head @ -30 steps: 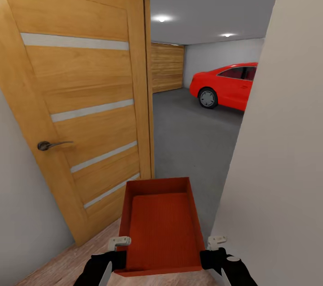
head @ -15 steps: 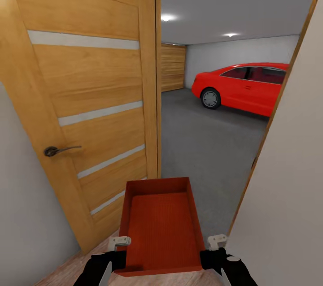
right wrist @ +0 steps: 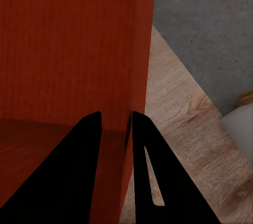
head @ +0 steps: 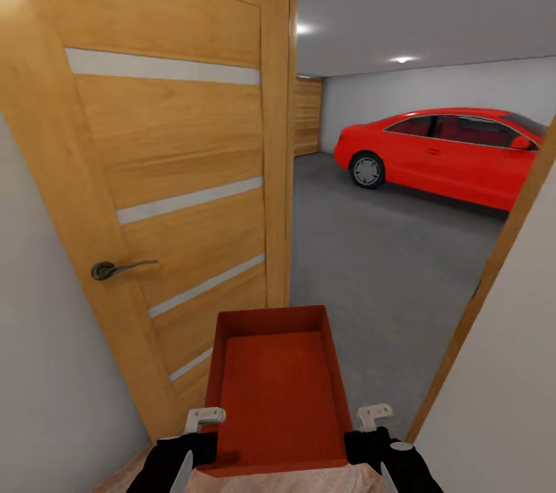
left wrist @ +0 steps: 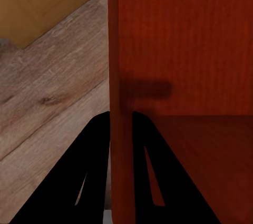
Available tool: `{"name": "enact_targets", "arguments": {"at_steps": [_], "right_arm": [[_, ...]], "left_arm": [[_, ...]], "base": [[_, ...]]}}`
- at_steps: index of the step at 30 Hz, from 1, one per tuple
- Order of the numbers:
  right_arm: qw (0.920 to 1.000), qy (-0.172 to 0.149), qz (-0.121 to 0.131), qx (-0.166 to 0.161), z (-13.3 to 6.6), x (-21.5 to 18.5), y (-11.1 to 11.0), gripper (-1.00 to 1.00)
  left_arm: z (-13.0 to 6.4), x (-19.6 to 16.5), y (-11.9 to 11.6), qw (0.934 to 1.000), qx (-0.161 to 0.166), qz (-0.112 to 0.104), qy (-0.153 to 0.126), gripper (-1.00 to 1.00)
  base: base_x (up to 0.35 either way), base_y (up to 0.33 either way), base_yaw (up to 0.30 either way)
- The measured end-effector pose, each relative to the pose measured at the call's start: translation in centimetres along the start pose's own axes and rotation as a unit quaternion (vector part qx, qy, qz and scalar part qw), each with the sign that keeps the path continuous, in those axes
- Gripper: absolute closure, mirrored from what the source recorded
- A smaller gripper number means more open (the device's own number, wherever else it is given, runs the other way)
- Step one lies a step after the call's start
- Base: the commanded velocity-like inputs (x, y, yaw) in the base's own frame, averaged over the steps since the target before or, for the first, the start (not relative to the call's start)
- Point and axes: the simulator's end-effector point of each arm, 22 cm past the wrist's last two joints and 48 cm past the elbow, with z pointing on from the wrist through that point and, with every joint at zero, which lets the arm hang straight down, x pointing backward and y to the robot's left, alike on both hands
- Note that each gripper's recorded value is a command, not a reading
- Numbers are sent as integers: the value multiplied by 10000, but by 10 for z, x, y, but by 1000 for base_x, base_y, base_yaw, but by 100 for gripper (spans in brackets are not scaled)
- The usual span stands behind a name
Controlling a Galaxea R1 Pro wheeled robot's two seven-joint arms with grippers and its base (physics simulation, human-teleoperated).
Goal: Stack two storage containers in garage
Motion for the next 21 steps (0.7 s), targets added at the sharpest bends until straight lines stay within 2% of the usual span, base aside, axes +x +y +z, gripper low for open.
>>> {"name": "enact_targets", "arguments": {"at_steps": [4,11,21], "right_arm": [[10000,0,1,-1,0,0,0,100],[10000,8,4,-1,0,0,0,100],[10000,9,4,0,0,0,0,100]], "left_arm": [[0,0,0,10000,1,0,0,100],[0,0,0,10000,1,0,8,100],[0,0,0,10000,2,0,9,100]], "base": [[126,169,0],[15,17,-22],[0,0,-240]]}}
